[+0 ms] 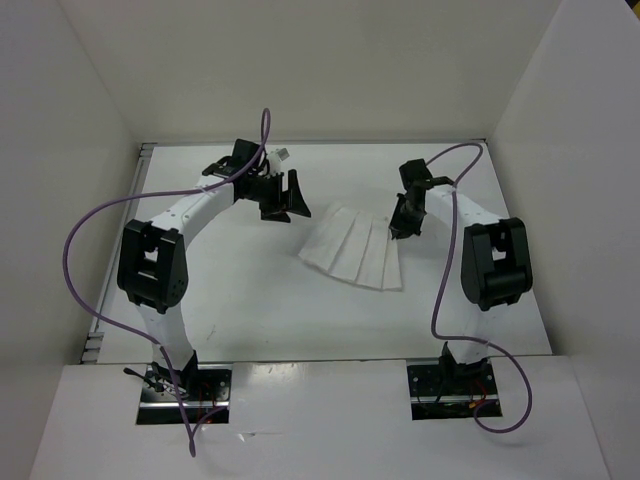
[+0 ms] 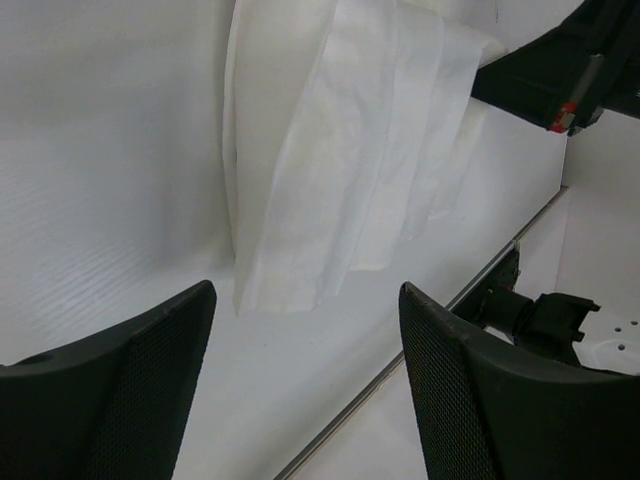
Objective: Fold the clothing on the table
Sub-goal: Fold the skirt
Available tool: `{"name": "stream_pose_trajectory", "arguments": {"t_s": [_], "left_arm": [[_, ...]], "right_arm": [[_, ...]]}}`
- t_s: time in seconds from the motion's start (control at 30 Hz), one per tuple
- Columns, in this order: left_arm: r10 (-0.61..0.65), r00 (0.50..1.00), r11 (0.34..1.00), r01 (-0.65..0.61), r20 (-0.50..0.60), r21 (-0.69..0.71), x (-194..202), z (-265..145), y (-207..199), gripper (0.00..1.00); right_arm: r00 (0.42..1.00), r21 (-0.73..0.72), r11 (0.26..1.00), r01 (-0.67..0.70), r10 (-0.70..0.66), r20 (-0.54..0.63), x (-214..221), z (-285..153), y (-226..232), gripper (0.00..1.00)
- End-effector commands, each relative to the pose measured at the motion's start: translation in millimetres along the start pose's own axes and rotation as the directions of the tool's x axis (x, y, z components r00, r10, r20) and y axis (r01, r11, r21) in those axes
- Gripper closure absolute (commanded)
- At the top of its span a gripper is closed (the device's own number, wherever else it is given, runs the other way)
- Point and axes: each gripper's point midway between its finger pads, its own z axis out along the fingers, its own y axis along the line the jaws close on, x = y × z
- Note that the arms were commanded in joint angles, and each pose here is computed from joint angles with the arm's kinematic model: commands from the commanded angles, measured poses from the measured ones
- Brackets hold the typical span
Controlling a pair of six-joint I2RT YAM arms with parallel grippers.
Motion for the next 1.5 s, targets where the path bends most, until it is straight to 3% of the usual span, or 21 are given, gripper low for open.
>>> {"name": "stream_pose_trajectory", "arguments": {"t_s": [0.0,0.13,0.23,0.43,0.57,0.63,0.67,0.77,0.9,0.97,1.1,1.23,1.33,1.47], "left_arm": [[0.032,0.999,0.999,-0.032,0.006,0.011,-4,-4,-1,0.19],[0.027,1.0,1.0,-0.027,-0.001,0.008,-1,-2,1,0.19],[0.027,1.0,1.0,-0.027,0.002,0.0,-2,-2,2,0.19],[0.017,1.0,1.0,-0.017,-0.003,-0.024,4,-3,7,0.19],[0.015,1.0,0.999,-0.015,-0.003,-0.034,8,-6,9,0.19],[0.003,1.0,0.999,-0.003,-0.004,-0.04,9,-7,14,0.19],[0.003,1.0,0.999,-0.003,-0.004,-0.04,9,-7,14,0.19],[0.009,1.0,0.999,-0.009,0.004,-0.037,8,-10,11,0.19],[0.039,0.999,0.999,-0.039,0.015,-0.025,5,-13,2,0.19],[0.087,0.996,0.995,-0.086,0.013,-0.041,4,-13,-9,0.19],[0.144,0.99,0.989,-0.144,0.006,0.044,-1,-12,-41,0.28],[0.158,0.987,0.978,-0.158,0.01,0.138,-3,-10,-61,0.4],[0.133,0.991,0.984,-0.129,-0.028,0.125,9,-1,-49,0.41],[0.118,0.992,0.99,-0.115,-0.035,0.083,27,-4,-35,0.32]], "right_arm": [[0.979,-0.111,0.994,0.018,0.005,0.204,-46,-57,24,1.0],[0.972,-0.174,0.984,0.044,-0.002,0.233,-63,-78,43,1.0],[0.973,-0.192,0.979,0.071,-0.025,0.228,-74,-69,54,1.0],[0.991,-0.154,0.987,0.053,-0.034,0.127,-81,9,51,1.0],[0.986,-0.156,0.986,0.066,-0.04,0.163,-91,36,53,1.0],[0.984,-0.116,0.991,0.068,-0.047,0.172,-94,43,47,0.91],[0.977,-0.079,0.995,0.061,-0.044,0.207,-103,41,42,0.78],[0.965,-0.022,0.998,0.056,-0.049,0.256,-117,16,35,0.58],[0.927,0.045,0.999,-0.011,-0.007,0.375,-128,-45,18,0.49],[0.912,0.026,1.0,-0.016,0.004,0.41,-125,-74,19,0.49],[0.936,-0.078,0.997,0.027,0.003,0.351,-108,-85,36,0.49],[0.969,-0.143,0.989,0.035,0.002,0.249,-83,-58,43,0.49],[0.987,-0.143,0.99,0.003,0.019,0.156,-68,-17,28,0.49],[0.992,-0.095,0.994,-0.054,0.064,0.109,-64,13,-1,0.52]]}}
